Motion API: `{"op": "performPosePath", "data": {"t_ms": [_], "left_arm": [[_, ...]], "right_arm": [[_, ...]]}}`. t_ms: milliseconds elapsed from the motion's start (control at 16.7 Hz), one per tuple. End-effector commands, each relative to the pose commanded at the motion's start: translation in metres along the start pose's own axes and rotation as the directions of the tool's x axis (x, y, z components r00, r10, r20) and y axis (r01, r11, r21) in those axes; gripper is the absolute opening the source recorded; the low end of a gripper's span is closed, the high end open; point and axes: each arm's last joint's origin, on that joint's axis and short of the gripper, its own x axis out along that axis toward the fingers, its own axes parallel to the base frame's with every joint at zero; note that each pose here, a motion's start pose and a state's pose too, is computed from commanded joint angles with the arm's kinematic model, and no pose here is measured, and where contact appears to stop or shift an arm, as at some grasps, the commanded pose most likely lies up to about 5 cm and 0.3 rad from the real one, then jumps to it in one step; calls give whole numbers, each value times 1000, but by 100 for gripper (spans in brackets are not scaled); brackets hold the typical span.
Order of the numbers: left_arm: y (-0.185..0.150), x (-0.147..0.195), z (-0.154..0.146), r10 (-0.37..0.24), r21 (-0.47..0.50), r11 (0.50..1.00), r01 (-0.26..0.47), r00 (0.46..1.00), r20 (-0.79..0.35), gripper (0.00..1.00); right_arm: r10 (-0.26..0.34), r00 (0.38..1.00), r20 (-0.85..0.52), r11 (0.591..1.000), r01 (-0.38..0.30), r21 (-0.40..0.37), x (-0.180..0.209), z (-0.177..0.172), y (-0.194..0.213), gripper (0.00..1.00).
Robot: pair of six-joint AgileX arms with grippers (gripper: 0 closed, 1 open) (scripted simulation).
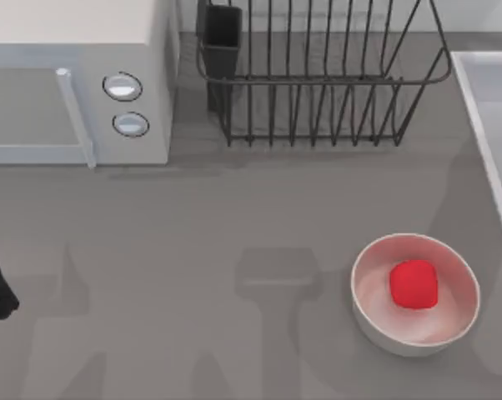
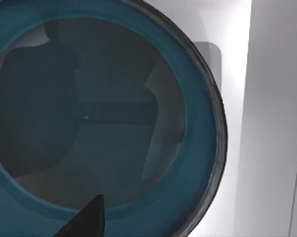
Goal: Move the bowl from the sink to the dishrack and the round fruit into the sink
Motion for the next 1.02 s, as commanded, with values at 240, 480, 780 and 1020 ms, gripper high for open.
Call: {"op": "performPosePath", "data": {"t_ms": [240,480,780,1020], "left_arm": [[0,0,0,0,0,1000,0,1000,0,100],[0,0,0,0,0,1000,0,1000,0,100],[0,0,0,0,0,1000,0,1000,0,100],[0,0,0,0,0,1000,0,1000,0,100]], "right_arm": [[0,1000,0,1000,0,1,50,0,-1,100],[0,1000,0,1000,0,0,76,-2,-1,100],[0,1000,0,1000,0,0,76,-2,-1,85],[0,1000,0,1000,0,0,76,-2,-1,55]]}}
